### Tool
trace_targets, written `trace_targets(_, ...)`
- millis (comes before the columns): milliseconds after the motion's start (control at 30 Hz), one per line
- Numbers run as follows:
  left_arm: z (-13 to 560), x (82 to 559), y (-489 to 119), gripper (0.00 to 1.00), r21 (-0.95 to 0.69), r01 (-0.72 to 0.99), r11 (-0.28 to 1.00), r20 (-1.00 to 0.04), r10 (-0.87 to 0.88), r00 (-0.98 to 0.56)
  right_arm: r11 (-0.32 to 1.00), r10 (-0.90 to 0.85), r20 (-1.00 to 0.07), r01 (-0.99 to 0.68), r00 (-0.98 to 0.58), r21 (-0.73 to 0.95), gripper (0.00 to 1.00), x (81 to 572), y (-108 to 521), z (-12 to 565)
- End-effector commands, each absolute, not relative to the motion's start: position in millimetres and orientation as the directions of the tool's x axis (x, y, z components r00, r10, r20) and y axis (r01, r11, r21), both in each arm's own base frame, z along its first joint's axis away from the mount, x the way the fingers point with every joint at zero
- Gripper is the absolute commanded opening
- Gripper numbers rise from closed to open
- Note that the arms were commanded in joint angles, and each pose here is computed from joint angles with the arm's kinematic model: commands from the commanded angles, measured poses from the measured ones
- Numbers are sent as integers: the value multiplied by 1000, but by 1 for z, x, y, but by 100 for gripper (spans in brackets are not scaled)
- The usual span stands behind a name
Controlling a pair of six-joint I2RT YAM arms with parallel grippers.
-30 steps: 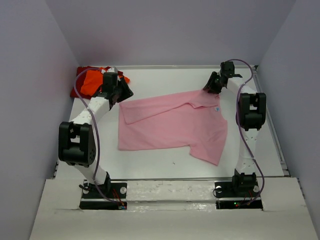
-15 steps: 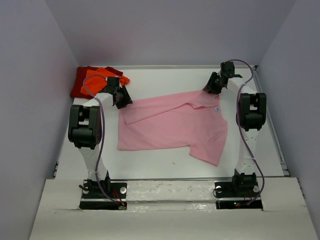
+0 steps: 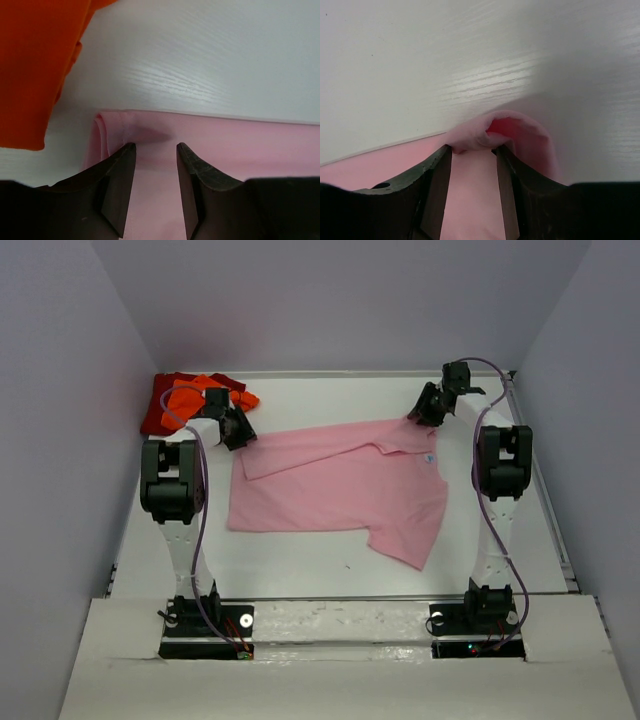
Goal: Fold and stack the t-shirts
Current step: Fold the flattened tshirt in 1/3 of the way
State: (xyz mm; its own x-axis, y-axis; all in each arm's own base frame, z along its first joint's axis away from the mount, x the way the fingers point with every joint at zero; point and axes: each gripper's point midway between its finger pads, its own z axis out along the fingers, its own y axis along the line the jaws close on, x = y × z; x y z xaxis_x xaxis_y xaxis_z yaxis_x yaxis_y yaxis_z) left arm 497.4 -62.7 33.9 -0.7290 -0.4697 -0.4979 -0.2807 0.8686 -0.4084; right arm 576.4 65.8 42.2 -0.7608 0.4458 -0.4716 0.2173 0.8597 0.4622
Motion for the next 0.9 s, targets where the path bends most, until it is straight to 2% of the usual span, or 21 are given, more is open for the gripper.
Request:
trace_targets(0, 30, 504, -53, 52, -363, -296, 884, -497, -452, -740, 852, 473, -490, 238, -732, 467, 47, 592, 51, 49)
trace_targets(367, 35, 532, -70, 52, -392, -251, 885, -516, -437, -736, 852, 478, -519, 229, -708, 472, 48, 619, 39, 49)
trace_targets(700, 40, 556, -109, 52, -431, -183, 884, -523, -410, -747, 826, 538, -533, 282, -653, 488, 49, 629, -16, 58)
trace_targets(867, 44, 561, -119, 52, -442, -164, 882, -528, -404, -747, 817, 546, -527, 275, -652, 507, 50, 632, -24, 57)
